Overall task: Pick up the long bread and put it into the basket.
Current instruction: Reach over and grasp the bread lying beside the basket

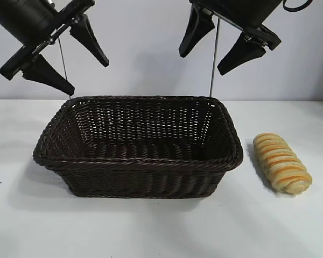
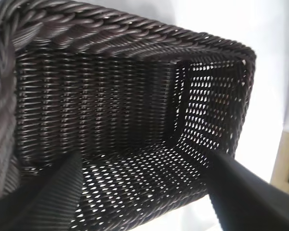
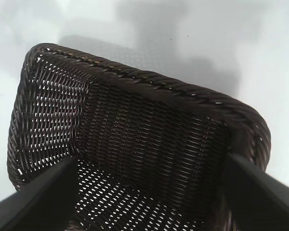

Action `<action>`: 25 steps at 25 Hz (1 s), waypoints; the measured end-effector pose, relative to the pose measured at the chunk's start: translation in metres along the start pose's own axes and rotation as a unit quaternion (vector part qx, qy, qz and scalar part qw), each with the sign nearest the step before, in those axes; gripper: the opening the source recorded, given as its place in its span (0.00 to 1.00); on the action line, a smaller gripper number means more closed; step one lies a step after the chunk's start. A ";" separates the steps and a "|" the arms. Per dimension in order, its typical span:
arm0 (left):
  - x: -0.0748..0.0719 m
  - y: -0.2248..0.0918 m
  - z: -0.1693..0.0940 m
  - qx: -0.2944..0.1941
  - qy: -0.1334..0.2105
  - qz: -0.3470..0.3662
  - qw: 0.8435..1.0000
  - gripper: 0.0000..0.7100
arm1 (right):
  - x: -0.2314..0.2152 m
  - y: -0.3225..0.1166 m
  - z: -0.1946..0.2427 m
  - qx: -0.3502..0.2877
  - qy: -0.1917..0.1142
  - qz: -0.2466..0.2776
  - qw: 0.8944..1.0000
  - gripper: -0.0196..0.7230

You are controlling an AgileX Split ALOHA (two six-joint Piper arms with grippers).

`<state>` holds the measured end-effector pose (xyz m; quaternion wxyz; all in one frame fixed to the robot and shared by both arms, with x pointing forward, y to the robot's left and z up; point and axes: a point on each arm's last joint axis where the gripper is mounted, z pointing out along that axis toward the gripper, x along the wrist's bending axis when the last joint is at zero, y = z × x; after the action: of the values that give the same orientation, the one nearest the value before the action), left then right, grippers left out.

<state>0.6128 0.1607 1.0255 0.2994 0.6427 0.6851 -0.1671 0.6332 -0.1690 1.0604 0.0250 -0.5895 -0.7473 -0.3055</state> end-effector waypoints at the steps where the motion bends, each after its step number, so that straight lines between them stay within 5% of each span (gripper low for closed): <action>1: 0.000 0.000 0.000 -0.002 0.000 0.001 1.000 0.74 | 0.000 0.000 0.000 0.000 0.000 0.000 1.000 0.82; 14: 0.000 0.003 0.000 -0.018 0.002 0.006 1.000 0.74 | -0.009 -0.003 -0.004 0.022 -0.001 0.017 1.000 0.82; 25: 0.000 0.004 0.000 -0.021 0.002 0.006 1.000 0.74 | -0.069 -0.009 -0.030 0.051 -0.052 0.065 0.995 0.82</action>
<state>0.6165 0.1615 1.0259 0.3121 0.6412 0.6849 -0.1496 0.6363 -0.2447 1.0534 0.0359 -0.6496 -0.7225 -0.2339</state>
